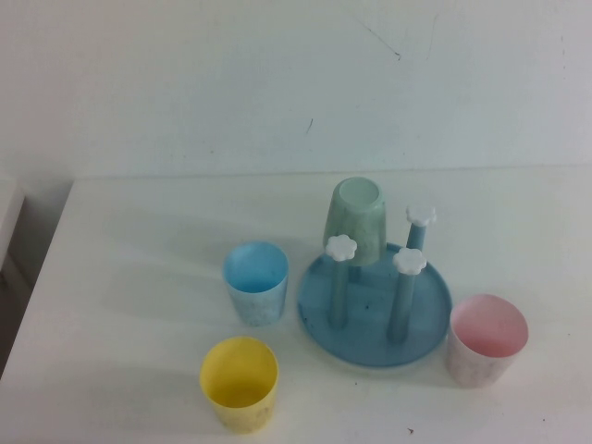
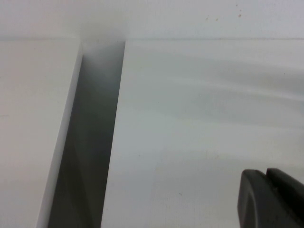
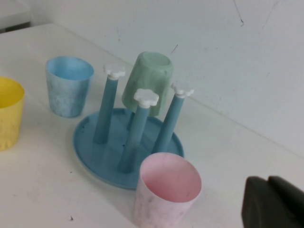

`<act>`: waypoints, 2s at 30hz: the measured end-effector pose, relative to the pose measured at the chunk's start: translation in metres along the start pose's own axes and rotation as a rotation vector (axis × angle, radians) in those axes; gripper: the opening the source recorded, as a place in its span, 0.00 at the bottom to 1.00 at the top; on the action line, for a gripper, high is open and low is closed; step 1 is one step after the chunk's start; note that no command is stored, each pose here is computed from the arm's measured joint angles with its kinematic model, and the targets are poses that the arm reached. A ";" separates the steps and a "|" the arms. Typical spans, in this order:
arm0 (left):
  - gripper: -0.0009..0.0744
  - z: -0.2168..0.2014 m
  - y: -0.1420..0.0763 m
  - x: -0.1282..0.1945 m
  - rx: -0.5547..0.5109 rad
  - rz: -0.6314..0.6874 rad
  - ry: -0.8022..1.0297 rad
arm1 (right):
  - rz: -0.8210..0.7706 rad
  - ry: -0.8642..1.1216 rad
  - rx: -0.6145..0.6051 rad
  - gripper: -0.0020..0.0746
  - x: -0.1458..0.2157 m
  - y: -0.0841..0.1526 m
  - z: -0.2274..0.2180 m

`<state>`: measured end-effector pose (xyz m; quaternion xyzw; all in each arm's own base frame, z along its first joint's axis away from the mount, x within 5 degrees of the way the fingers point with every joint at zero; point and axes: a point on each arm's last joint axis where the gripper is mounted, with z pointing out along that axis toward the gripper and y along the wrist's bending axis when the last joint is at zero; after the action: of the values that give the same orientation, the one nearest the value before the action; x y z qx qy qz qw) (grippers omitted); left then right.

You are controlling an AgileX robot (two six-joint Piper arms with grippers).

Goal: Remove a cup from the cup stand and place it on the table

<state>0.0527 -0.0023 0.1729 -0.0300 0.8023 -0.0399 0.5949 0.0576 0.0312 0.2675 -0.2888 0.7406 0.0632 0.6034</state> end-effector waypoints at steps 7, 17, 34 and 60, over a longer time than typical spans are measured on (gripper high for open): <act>0.01 0.000 0.000 0.000 0.000 0.000 0.000 | 0.000 0.000 0.000 0.02 0.000 0.000 0.000; 0.01 0.000 0.000 0.000 0.001 0.000 0.000 | -0.025 -0.002 0.016 0.02 0.004 0.000 0.002; 0.01 0.000 0.000 0.000 0.001 0.000 0.000 | 0.114 0.009 0.499 0.02 0.078 -0.007 0.002; 0.01 0.000 0.000 0.000 0.002 -0.002 -0.002 | 0.188 0.199 0.449 0.02 0.106 0.002 0.006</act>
<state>0.0526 -0.0024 0.1731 -0.0303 0.8016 -0.0410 0.5957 0.0511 -0.0016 0.1668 -0.0824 0.8153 -0.0756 0.5682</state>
